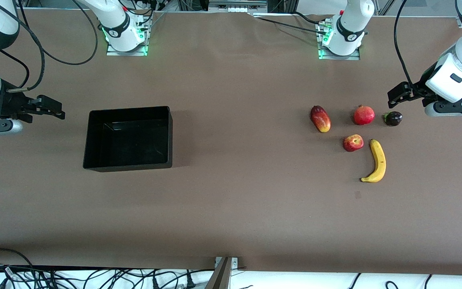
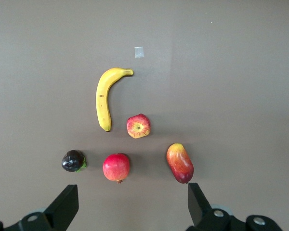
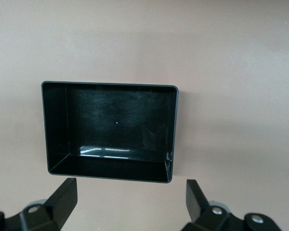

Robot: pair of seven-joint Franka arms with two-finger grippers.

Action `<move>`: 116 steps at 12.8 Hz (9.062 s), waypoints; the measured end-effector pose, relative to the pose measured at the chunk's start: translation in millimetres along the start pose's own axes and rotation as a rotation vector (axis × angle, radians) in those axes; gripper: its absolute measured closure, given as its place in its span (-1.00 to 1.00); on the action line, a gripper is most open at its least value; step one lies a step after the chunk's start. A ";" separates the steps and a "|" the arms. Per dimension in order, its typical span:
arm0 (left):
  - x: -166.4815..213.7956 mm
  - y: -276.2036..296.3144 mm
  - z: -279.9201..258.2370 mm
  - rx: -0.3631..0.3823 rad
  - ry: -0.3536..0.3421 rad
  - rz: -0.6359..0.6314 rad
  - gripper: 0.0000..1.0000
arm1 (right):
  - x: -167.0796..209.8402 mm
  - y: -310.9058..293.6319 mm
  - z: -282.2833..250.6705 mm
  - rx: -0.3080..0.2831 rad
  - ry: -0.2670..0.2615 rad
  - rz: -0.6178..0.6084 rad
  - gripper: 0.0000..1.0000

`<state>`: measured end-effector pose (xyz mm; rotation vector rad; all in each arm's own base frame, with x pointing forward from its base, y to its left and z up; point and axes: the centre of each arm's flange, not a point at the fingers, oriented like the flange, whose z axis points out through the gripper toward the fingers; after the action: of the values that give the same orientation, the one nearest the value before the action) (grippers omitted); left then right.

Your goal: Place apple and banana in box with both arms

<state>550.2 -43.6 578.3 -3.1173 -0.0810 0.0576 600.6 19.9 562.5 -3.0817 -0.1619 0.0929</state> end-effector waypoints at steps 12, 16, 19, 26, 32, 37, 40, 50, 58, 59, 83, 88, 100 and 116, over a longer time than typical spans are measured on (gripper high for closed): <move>-0.4 0.6 -6.7 -0.001 0.005 0.001 -1.00 | 9.5 10.8 68.4 -0.067 -0.070 0.031 -1.00; -0.5 0.6 -7.2 -0.001 0.004 0.001 -1.00 | 14.6 26.7 173.0 -0.096 -0.046 0.050 -1.00; -0.5 0.6 -7.4 -0.001 0.004 0.001 -1.00 | 1.1 37.9 235.0 -0.110 -0.015 0.060 -1.00; -0.5 0.6 -7.5 -0.001 0.004 0.001 -1.00 | -39.7 54.9 318.1 -0.126 -0.034 0.083 -0.47; -0.5 0.6 -7.4 -0.001 0.004 0.001 -1.00 | -39.7 54.4 319.2 -0.125 -0.044 0.081 0.88; -0.5 0.7 -7.4 0.000 0.003 0.001 -1.00 | 20.8 -36.0 228.4 -0.089 -0.020 -0.046 0.89; -0.6 0.8 -7.2 0.000 0.002 0.002 -1.00 | 34.3 -140.3 187.3 -0.052 0.039 -0.078 0.89; -1.0 1.0 -7.1 0.000 -0.001 0.002 -1.00 | -11.1 -478.0 307.3 0.065 0.093 0.178 0.89; -5.7 0.2 -3.1 0.006 -0.045 0.001 -1.00 | -20.2 -511.2 351.2 0.089 0.136 0.209 0.54; -6.8 0.1 -1.6 0.008 -0.058 0.001 -1.00 | -19.5 -512.3 348.3 0.094 0.139 0.209 0.33; -6.1 -8.7 379.2 -0.015 -0.047 0.013 -1.00 | -42.9 -80.4 4.7 0.038 -0.016 0.128 -1.00; -7.7 -7.9 380.1 0.029 -0.037 0.088 -0.30 | -43.9 -41.1 -0.2 0.038 -0.005 0.091 -1.00; 36.6 187.2 199.6 -0.163 -0.234 0.066 -0.30 | -45.1 -37.2 -8.3 -0.030 0.017 0.078 -1.00; -15.4 346.2 367.2 -0.103 -0.274 -0.110 -0.59 | -36.3 -32.0 -9.5 -0.033 0.036 0.087 -1.00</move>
<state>538.9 -382.1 203.8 -3.1779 -0.2676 0.4935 561.9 47.3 575.9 -3.1205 -0.0285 0.0389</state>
